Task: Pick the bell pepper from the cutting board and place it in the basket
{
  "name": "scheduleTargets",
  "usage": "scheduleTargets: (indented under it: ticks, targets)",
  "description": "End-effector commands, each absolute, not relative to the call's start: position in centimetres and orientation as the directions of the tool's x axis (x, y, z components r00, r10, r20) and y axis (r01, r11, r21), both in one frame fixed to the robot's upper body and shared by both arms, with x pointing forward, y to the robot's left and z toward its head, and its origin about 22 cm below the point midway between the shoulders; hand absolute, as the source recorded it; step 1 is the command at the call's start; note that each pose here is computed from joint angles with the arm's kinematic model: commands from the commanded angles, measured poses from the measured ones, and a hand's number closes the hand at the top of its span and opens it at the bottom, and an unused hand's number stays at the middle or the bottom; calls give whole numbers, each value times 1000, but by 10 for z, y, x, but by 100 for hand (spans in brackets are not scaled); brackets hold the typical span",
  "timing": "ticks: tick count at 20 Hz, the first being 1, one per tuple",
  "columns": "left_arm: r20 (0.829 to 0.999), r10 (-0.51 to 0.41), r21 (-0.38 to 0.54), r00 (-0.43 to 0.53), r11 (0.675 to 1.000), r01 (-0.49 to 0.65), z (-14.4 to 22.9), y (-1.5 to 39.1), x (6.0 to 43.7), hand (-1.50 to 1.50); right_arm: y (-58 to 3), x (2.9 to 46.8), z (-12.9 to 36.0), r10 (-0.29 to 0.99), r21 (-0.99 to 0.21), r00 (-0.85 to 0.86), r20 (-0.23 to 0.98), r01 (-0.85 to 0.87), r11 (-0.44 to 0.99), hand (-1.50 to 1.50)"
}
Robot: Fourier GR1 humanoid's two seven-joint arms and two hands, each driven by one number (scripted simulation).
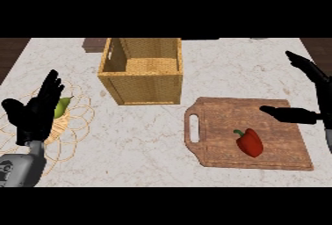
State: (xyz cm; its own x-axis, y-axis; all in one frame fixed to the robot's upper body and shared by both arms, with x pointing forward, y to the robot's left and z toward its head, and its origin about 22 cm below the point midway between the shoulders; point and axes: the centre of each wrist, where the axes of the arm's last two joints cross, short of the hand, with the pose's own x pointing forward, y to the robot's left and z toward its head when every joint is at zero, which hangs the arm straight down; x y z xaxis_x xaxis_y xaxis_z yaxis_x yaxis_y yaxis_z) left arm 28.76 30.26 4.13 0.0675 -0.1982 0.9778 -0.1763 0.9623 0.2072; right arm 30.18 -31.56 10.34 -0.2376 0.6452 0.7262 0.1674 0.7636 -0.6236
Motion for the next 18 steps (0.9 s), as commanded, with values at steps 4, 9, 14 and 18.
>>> scheduleTargets:
  ticks: [4, 9, 14, 18]
  targets:
    - [976, -200, 213, 88, 960, -181, 46, 305, 282, 0, -343, 279, 146, 900, -881, -10, 437, -209, 425, -150]
    - [979, -188, 199, 76, 964, -175, 46, 301, 282, 0, -336, 267, 198, 920, -841, 5, 393, -402, 362, -150]
    - [978, -200, 207, 55, 965, -163, 51, 290, 290, 0, -332, 254, 216, 912, -815, 40, 409, -433, 385, -150]
    - [980, -189, 197, 61, 967, -165, 54, 291, 289, 0, -332, 245, 183, 864, -794, 48, 502, -370, 482, -150]
